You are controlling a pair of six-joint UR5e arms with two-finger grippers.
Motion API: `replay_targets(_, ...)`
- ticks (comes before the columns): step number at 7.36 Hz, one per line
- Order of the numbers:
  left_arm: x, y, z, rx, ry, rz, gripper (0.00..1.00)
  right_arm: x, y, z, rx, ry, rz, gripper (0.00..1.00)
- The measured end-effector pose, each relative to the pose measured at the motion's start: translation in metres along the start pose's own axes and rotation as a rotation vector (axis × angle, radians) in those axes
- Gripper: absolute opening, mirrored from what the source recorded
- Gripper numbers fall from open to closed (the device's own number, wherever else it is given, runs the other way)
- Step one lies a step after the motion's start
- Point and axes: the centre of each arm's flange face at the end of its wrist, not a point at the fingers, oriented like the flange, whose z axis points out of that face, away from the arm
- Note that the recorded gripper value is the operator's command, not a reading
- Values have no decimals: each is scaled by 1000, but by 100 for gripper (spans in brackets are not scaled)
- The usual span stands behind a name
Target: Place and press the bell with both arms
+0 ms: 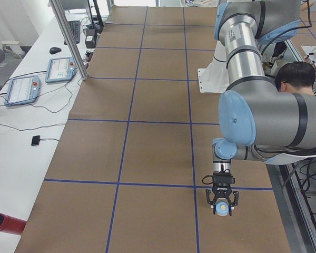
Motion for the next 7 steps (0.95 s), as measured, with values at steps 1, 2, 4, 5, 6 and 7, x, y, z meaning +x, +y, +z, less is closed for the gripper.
replay_targets(1,-1,-11,-27,-40,-2,79,0,0,0,-1,3,0,2,100)
replay_targets(2,1,-18,-50,-77,-9,144,0,1,1,-3,7,0,4,100)
replay_targets(4,21,-22,-94,-168,-21,237,0,1,1,-6,11,-1,5,100)
replay_targets(5,44,-19,-115,-214,-10,265,0,1,2,-6,11,-3,6,100)
replay_targets(6,83,-16,-140,-242,32,290,0,1,1,-6,12,-3,5,100)
replay_targets(7,130,-18,-169,-244,99,316,0,1,2,-6,11,-4,6,100)
